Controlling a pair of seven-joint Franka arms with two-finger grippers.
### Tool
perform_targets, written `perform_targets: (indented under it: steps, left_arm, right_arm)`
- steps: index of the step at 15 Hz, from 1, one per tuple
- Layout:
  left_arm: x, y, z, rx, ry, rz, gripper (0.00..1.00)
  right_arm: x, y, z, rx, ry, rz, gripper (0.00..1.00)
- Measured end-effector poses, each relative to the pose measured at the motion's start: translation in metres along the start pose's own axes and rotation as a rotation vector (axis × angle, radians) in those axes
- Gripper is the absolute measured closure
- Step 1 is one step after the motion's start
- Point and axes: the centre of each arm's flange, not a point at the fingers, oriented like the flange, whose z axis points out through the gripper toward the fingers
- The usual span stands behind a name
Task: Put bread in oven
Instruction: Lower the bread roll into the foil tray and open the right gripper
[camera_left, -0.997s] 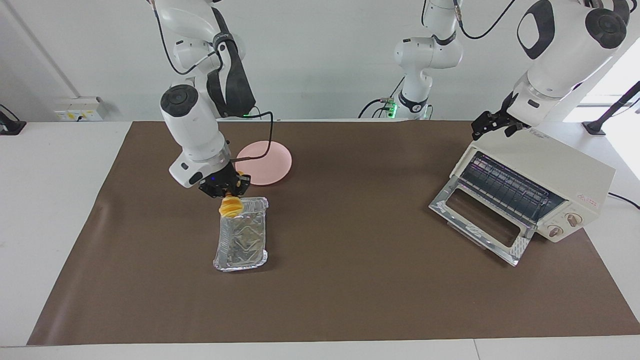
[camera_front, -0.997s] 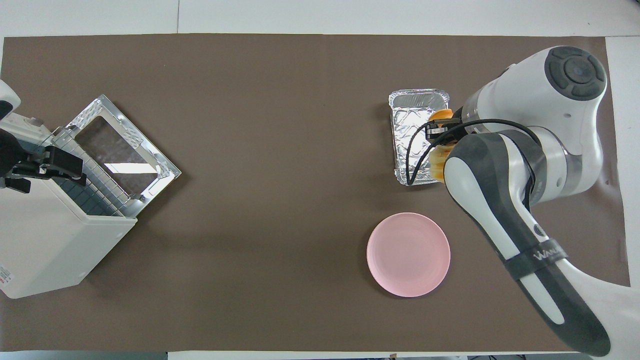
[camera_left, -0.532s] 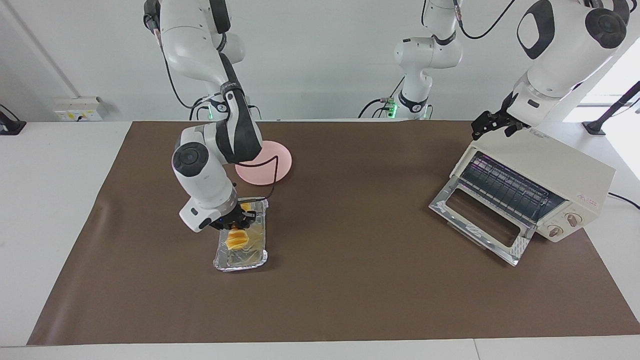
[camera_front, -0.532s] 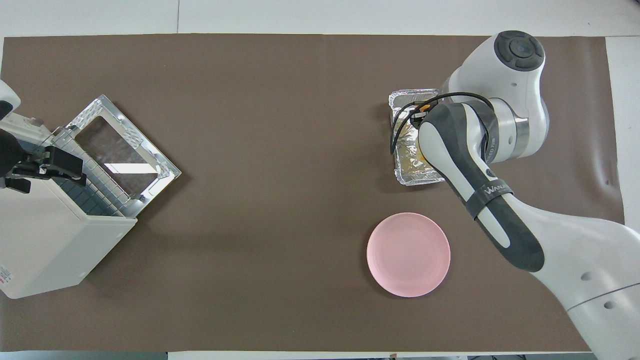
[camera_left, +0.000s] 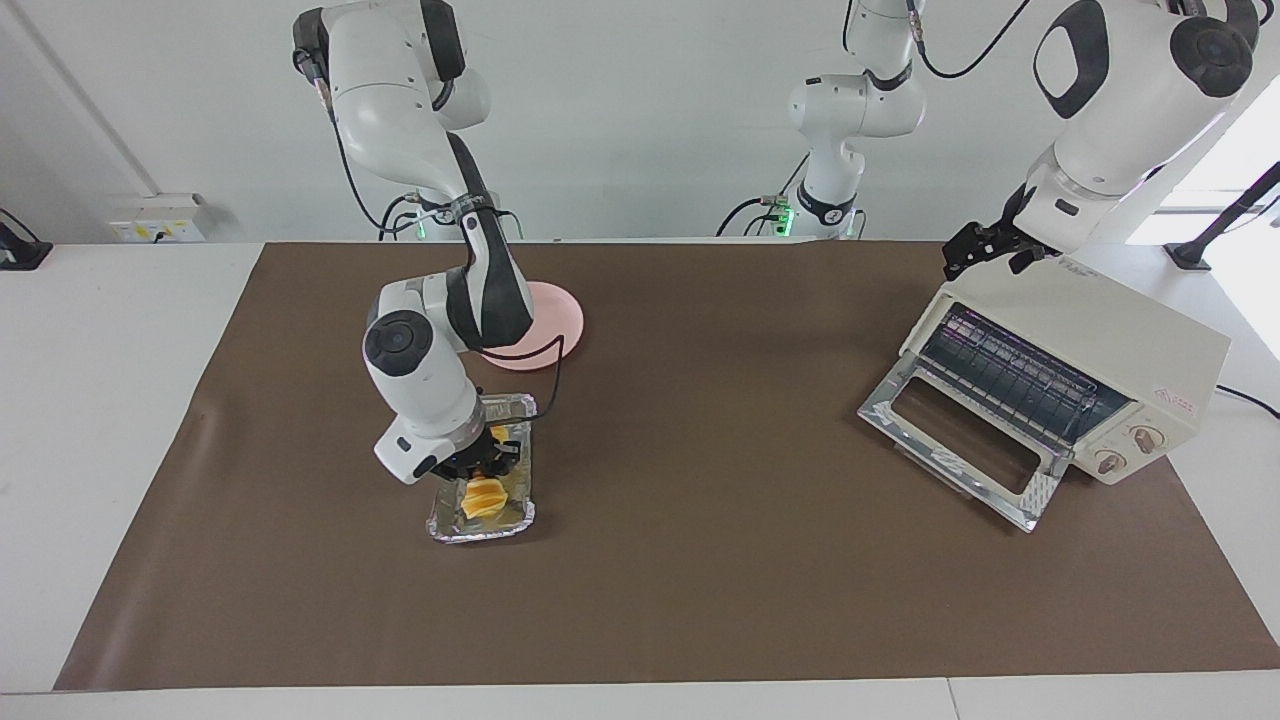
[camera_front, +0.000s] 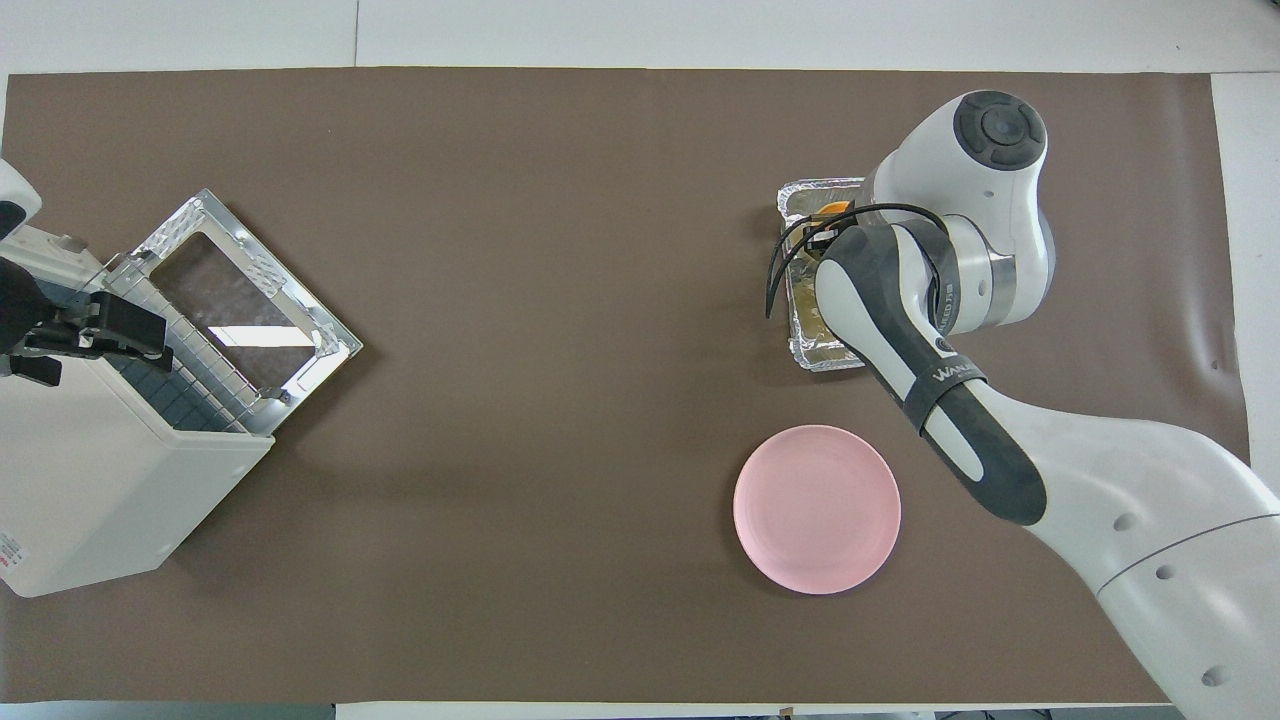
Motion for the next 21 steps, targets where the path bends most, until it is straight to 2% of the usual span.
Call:
perform_targets:
  steps: [1, 3, 6, 9, 10, 13, 16, 21]
  left_arm:
    - [0.000, 0.000, 0.000, 0.000, 0.000, 0.000, 0.00]
    - [0.000, 0.000, 0.000, 0.000, 0.000, 0.000, 0.00]
    - [0.000, 0.000, 0.000, 0.000, 0.000, 0.000, 0.00]
    - [0.000, 0.000, 0.000, 0.000, 0.000, 0.000, 0.00]
    - [0.000, 0.000, 0.000, 0.000, 0.000, 0.000, 0.00]
    - [0.000, 0.000, 0.000, 0.000, 0.000, 0.000, 0.00]
    - [0.000, 0.000, 0.000, 0.000, 0.000, 0.000, 0.00]
    - [0.000, 0.000, 0.000, 0.000, 0.000, 0.000, 0.00]
  right_arm:
    - [-0.003, 0.001, 0.007, -0.001, -0.003, 0.000, 0.84]
    - [-0.005, 0.002, 0.010, -0.002, -0.004, 0.000, 0.67]
    - [-0.005, -0.001, 0.005, -0.001, -0.012, -0.003, 0.34]
    - [0.000, -0.004, -0.021, 0.003, -0.037, -0.002, 0.05]
    - [0.002, -0.005, -0.035, 0.006, -0.040, -0.001, 0.00]
    - [0.004, 0.000, -0.071, 0.008, -0.040, 0.010, 0.00]
    - [0.005, 0.029, -0.088, 0.006, -0.037, 0.045, 0.00]
    - [0.002, 0.066, -0.059, 0.003, -0.030, 0.048, 0.00]
